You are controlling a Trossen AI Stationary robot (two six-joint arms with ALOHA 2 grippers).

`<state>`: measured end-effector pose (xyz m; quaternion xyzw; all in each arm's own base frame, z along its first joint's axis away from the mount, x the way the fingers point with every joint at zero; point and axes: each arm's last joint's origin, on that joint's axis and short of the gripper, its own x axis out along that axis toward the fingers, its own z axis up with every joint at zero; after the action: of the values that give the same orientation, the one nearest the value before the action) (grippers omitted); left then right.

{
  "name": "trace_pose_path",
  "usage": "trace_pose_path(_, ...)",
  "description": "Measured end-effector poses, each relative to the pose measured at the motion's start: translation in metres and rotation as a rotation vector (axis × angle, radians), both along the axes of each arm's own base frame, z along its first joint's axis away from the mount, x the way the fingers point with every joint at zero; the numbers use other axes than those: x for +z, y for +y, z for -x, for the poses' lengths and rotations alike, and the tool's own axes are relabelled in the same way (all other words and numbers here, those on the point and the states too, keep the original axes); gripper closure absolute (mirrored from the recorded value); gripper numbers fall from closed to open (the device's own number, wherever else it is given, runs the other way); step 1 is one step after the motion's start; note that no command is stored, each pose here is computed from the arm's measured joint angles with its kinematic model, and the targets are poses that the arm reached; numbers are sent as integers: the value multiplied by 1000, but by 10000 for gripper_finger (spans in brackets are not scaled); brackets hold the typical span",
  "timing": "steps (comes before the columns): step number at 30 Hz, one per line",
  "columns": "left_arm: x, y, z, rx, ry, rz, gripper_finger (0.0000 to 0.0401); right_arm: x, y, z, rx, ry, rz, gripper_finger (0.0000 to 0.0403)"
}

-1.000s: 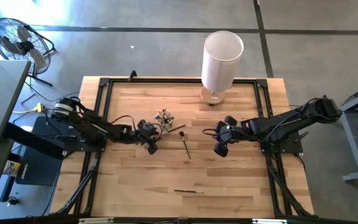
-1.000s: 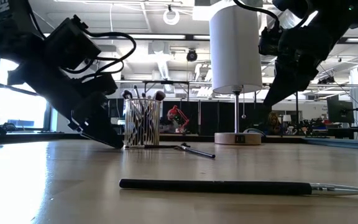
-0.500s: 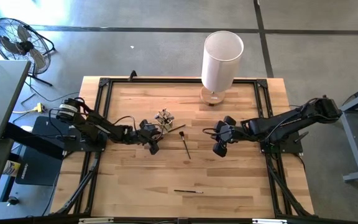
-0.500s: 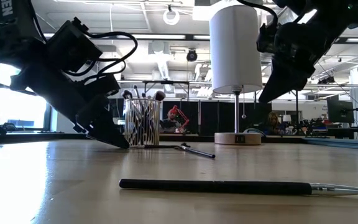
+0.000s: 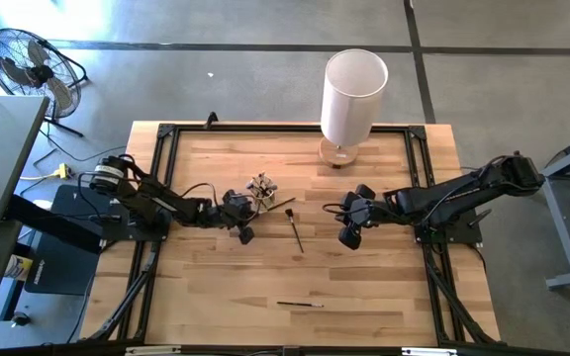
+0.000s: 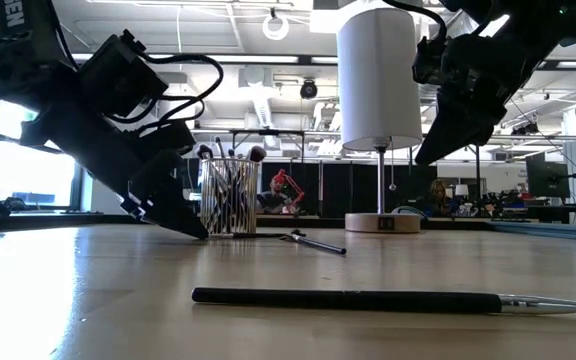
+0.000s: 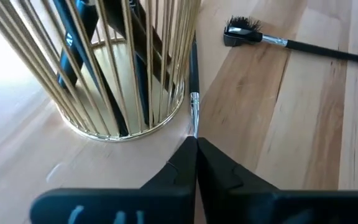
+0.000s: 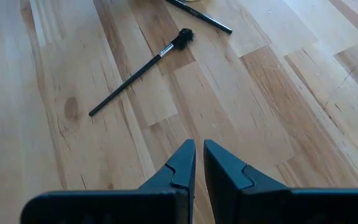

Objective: Put items in baskets/containers
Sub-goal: Put the black eyeshadow brush into the yellow holder

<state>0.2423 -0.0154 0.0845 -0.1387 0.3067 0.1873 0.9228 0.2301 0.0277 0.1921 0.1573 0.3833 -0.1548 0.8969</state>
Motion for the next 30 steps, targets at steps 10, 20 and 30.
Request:
trace_pose_path(10, 15, -6, -19, 35, -58, 252, 401, 1, 0, -1, -30, -18, -28, 375)
trace_pose_path(20, 50, -17, -46, -12, 211, 343, 401, 6, 2, -7, 129, -68, 145, 394)
trace_pose_path(30, 73, -25, -61, -14, 184, 336, 401, -7, 27, -27, 280, -113, 426, 401)
